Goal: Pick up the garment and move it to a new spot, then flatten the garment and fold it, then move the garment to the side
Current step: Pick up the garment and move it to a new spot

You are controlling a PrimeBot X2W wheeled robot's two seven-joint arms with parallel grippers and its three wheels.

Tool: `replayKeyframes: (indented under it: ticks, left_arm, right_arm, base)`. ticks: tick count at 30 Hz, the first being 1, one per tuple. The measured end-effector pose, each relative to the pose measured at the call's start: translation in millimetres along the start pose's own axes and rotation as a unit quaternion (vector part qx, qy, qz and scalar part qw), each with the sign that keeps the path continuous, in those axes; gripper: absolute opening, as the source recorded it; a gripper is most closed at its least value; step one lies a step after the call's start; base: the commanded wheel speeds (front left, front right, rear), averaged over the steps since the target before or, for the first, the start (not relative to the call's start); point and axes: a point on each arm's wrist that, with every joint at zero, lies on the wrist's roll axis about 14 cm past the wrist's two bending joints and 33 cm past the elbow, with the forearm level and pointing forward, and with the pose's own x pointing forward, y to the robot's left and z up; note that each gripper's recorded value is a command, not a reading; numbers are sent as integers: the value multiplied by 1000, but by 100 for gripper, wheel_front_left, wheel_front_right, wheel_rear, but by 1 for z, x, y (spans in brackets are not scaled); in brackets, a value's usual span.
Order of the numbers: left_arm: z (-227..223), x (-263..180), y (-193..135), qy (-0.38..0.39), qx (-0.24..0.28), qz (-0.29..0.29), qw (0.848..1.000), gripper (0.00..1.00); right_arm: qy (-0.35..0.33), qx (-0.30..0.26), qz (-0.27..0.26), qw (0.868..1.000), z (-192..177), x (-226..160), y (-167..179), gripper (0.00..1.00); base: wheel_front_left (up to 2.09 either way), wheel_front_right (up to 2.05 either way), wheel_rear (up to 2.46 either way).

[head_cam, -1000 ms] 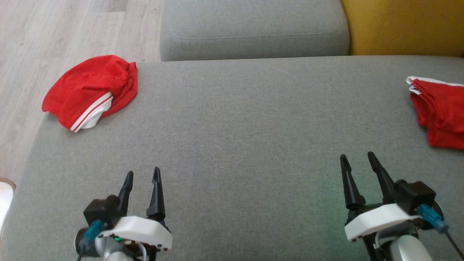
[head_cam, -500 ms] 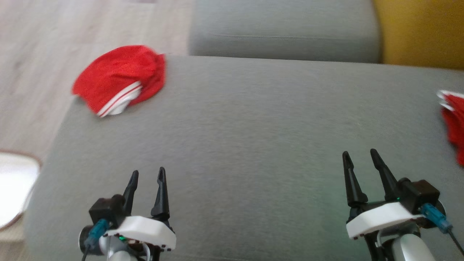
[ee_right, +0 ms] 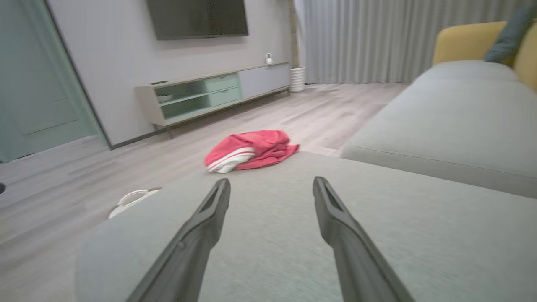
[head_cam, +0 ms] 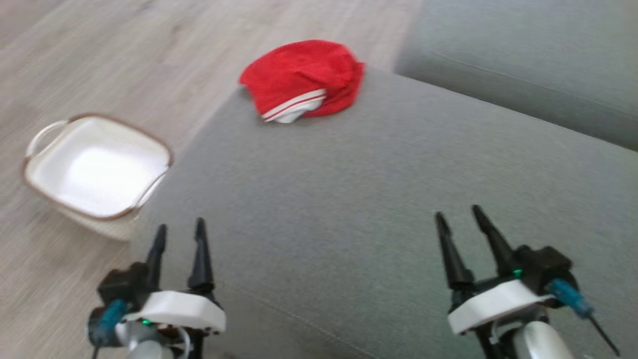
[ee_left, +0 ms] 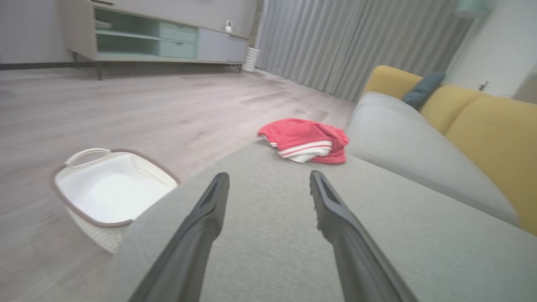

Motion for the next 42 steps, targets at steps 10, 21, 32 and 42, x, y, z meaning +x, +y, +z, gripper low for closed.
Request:
replayKeyframes:
  ticks: [10, 21, 32, 42]
  left_arm:
    - [12, -17, 37, -15, 6, 70, 997, 100]
    - [-3, -15, 40, 11, 15, 69, 997, 100]
    - [69, 120, 11, -51, 160, -34, 985, 100]
    - [6, 245, -27, 86, 219, -79, 969, 100]
  right_arm:
    - [11, 4, 77, 997, -5, 27, 43, 100]
    - [13, 2, 53, 999, -6, 29, 25, 100]
    - [15, -25, -16, 999, -4, 43, -38, 100]
    - [65, -31, -82, 994, -40, 37, -97, 100]
  base:
    - [0, 0, 0]
    - [0, 0, 0]
    - [0, 0, 0]
    - [0, 0, 0]
